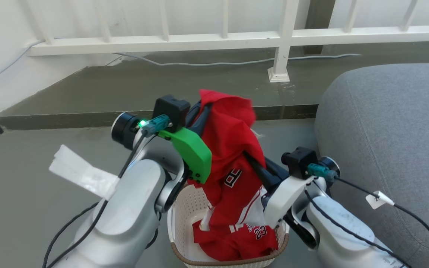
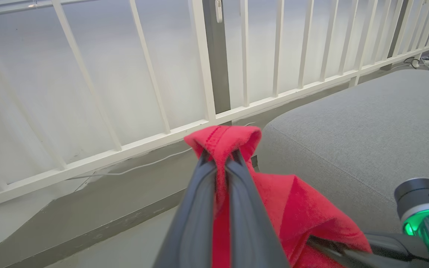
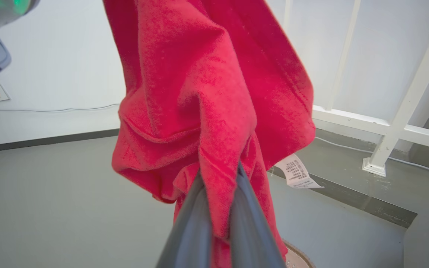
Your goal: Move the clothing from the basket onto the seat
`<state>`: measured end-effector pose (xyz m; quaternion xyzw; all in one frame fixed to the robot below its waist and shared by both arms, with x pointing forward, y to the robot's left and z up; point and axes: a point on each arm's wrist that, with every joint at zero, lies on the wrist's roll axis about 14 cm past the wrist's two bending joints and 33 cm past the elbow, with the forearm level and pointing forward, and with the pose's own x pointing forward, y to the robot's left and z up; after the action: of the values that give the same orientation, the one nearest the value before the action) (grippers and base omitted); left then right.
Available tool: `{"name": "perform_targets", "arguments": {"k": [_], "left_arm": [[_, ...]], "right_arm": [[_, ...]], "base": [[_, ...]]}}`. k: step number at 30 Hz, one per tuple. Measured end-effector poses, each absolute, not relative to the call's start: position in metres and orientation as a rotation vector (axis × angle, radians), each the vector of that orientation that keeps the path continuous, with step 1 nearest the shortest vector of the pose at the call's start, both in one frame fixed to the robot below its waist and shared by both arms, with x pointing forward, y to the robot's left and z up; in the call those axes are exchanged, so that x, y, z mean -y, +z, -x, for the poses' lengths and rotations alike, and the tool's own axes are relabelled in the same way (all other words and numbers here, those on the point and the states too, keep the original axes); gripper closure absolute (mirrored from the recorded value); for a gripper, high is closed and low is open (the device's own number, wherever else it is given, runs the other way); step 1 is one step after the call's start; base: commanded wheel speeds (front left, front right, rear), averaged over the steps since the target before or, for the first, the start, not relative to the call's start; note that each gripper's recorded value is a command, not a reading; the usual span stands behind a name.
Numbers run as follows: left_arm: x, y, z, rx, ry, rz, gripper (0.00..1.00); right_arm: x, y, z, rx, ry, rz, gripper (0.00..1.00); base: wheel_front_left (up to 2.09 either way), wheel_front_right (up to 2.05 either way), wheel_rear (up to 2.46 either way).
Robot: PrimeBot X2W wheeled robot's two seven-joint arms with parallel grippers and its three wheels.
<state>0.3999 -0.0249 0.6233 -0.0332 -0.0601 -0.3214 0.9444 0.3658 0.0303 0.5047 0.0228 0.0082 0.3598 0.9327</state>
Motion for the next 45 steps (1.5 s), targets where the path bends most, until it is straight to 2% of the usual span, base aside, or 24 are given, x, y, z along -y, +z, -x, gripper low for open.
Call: {"name": "perform_targets", "arguments": {"k": [1,2,3,14,24,37,45], "left_arm": [[0.023,0.620,-0.401,0.114,-0.646,0.072,0.53],[0.021,0.618,-0.403,0.107,-0.635,0.082,0.31],[0.019,0.615,-0.404,0.100,-0.628,0.090,0.00],[0.007,0.584,-0.409,0.059,-0.578,0.156,0.00],[0.011,0.556,-0.395,0.015,-0.600,0.198,0.00],[0.049,0.547,-0.367,0.017,-0.746,0.233,0.00],[0.083,0.545,-0.348,0.009,-0.863,0.260,0.00]], "right_arm": [[-0.028,0.506,-0.368,-0.013,0.726,-0.051,1.00],[-0.026,0.509,-0.371,-0.007,0.717,-0.053,1.00],[-0.023,0.510,-0.374,-0.003,0.707,-0.055,1.00],[0.025,0.530,-0.406,0.056,0.545,-0.056,1.00],[0.070,0.541,-0.421,0.093,0.424,-0.021,1.00],[0.139,0.561,-0.419,0.154,0.251,0.018,1.00],[0.193,0.573,-0.408,0.190,0.096,0.031,1.00]], "base": [[0.00,0.00,0.00],[0.00,0.00,0.00],[0.00,0.00,0.00],[0.00,0.00,0.00],[0.00,0.00,0.00],[0.00,0.00,0.00],[0.00,0.00,0.00]]}}
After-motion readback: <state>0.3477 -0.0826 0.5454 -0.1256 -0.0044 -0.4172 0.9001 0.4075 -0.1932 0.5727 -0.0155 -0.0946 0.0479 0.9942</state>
